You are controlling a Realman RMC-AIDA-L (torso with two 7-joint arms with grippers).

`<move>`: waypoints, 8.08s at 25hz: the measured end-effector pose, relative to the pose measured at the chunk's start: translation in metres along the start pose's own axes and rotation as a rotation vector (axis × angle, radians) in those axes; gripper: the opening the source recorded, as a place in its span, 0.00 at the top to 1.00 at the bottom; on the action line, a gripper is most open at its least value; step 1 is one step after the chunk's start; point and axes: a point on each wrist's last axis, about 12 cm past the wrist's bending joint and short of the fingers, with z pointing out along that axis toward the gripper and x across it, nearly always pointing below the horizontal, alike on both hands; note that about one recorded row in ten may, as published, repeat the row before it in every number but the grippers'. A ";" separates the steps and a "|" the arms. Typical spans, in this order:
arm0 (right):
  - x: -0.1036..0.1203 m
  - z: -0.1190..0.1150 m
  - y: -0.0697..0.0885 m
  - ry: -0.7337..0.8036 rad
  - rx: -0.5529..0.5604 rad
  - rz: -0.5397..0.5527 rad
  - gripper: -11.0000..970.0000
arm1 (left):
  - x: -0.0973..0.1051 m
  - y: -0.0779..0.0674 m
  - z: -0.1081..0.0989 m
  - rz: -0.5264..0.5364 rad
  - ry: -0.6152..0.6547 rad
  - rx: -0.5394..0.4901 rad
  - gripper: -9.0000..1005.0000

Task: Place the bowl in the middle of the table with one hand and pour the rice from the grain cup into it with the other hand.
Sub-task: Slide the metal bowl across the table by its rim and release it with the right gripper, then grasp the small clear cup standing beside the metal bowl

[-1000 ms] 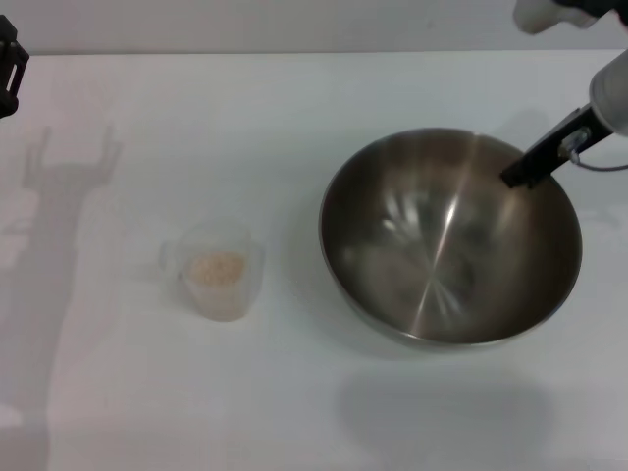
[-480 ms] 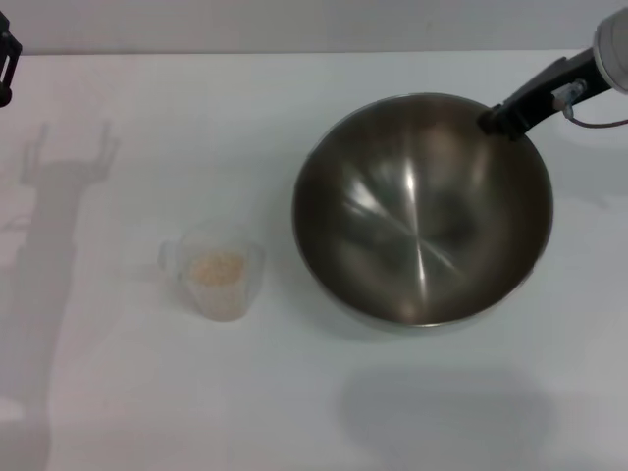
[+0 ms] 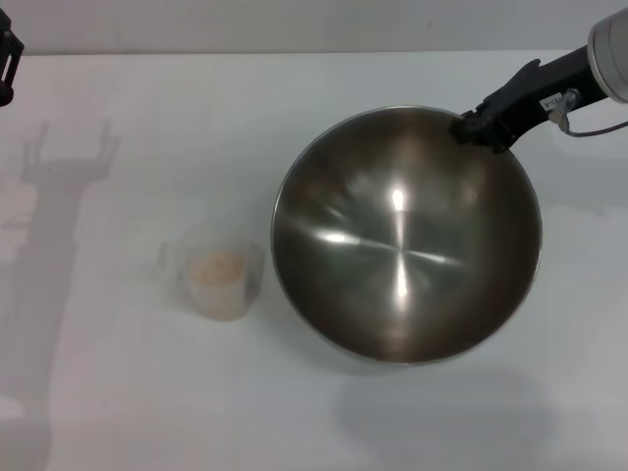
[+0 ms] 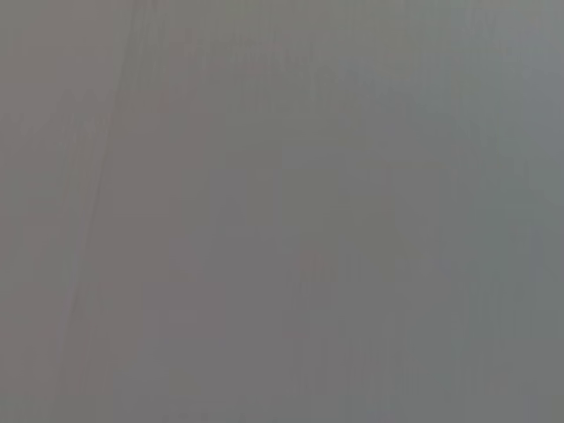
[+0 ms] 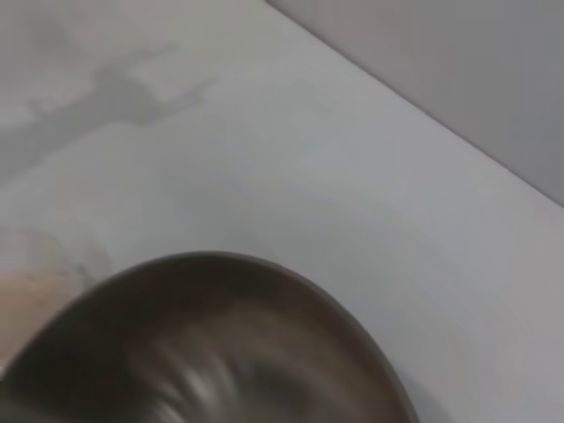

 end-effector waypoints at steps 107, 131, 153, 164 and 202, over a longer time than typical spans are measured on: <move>0.020 0.028 -0.002 -0.659 0.961 -0.132 0.38 | -0.003 0.000 0.002 -0.009 -0.024 -0.011 0.18; 0.171 0.043 -0.010 -1.284 0.731 0.416 0.38 | -0.002 -0.011 -0.057 0.034 -0.058 0.176 0.18; 0.189 0.035 -0.026 -1.182 0.769 0.398 0.39 | 0.021 -0.021 -0.141 0.051 0.179 0.398 0.19; 0.185 0.034 -0.030 -1.185 0.767 0.387 0.39 | 0.033 -0.021 -0.145 0.075 0.284 0.419 0.19; 0.188 0.037 -0.025 -1.191 0.763 0.410 0.38 | 0.047 -0.024 -0.119 0.127 0.377 0.446 0.19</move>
